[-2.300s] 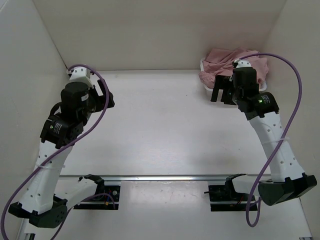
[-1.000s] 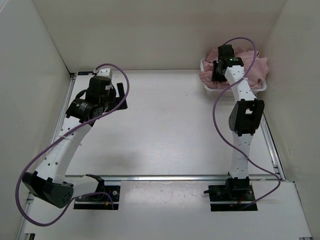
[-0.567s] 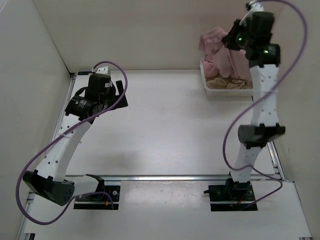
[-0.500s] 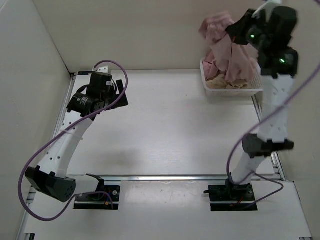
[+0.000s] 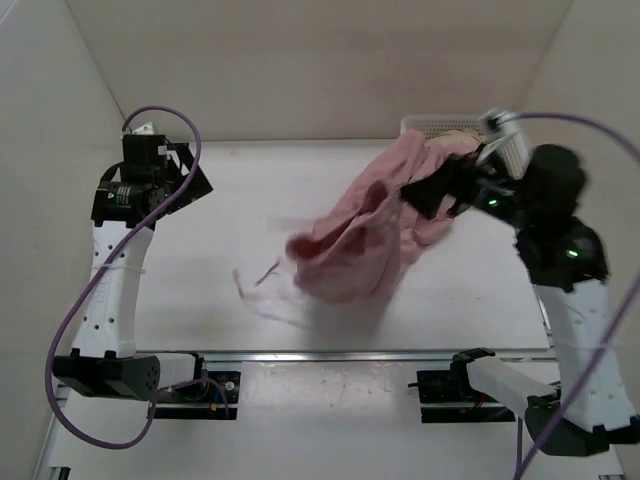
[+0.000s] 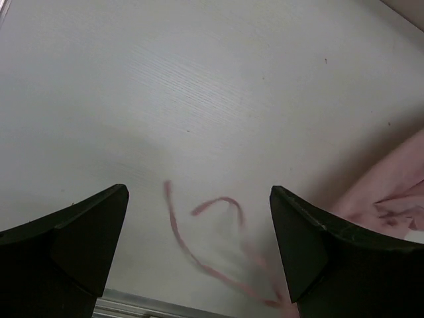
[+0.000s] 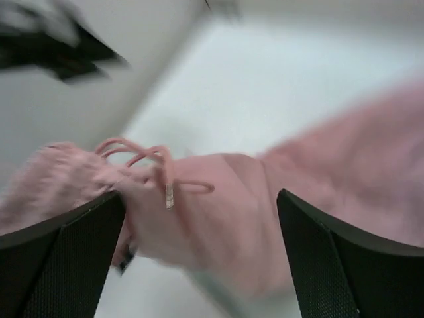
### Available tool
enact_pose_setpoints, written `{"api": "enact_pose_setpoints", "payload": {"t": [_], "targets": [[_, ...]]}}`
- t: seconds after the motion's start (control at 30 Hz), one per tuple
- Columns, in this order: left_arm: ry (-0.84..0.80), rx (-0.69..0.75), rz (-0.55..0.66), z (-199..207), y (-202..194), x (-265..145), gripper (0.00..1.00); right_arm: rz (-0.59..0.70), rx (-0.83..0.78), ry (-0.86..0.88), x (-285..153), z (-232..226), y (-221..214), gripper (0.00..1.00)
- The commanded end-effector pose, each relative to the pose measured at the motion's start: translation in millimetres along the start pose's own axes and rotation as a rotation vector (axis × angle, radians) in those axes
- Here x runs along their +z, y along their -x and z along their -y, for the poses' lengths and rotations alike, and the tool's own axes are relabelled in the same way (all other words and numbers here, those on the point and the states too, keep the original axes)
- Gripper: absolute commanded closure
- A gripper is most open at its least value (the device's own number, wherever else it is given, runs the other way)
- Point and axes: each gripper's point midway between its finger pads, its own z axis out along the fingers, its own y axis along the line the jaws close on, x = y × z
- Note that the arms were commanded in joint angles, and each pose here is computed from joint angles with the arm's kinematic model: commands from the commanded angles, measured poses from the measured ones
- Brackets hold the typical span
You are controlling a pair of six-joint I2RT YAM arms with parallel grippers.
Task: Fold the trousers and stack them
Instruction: Move the trousers to the center of the board
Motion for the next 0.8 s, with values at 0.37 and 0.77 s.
{"api": "enact_pose_setpoints", "payload": {"t": [0.37,0.77], "targets": [[-0.291,0.129,-0.379,70,-139,29,0.12,-0.576,0.49,-0.53,-37,119,-273,0.67],[-0.325,0.137,-0.593,35,-284,-5,0.0,-0.754,0.322,-0.363,22,64,-285,0.39]]}}
